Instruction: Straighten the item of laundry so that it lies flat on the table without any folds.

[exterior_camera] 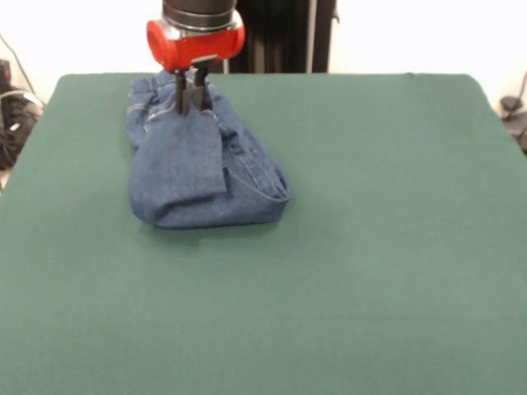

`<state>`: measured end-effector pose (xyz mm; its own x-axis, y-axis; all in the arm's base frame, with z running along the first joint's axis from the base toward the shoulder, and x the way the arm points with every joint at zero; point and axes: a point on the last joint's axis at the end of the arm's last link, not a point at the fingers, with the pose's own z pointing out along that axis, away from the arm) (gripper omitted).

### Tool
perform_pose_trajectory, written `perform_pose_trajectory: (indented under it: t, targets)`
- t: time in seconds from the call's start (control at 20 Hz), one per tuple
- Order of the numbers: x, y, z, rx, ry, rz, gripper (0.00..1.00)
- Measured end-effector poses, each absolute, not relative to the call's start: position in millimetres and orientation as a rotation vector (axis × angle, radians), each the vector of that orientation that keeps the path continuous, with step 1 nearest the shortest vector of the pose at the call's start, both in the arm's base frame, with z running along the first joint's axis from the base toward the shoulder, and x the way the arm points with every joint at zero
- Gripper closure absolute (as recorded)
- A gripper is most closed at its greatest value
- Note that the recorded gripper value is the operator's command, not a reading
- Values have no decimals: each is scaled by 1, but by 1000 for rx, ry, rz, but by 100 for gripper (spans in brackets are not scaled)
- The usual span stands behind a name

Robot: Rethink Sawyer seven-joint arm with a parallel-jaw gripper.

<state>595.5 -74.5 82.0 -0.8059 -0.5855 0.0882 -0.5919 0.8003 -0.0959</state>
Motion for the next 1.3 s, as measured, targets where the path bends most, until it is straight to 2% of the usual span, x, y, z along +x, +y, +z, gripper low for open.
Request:
perform_pose_trajectory:
  t: [0.55, 1.3]
  targets:
    - [631, -76, 75, 971, -2966, 219, 100]
    - [649, -59, 45, 1005, -2948, 195, 100]
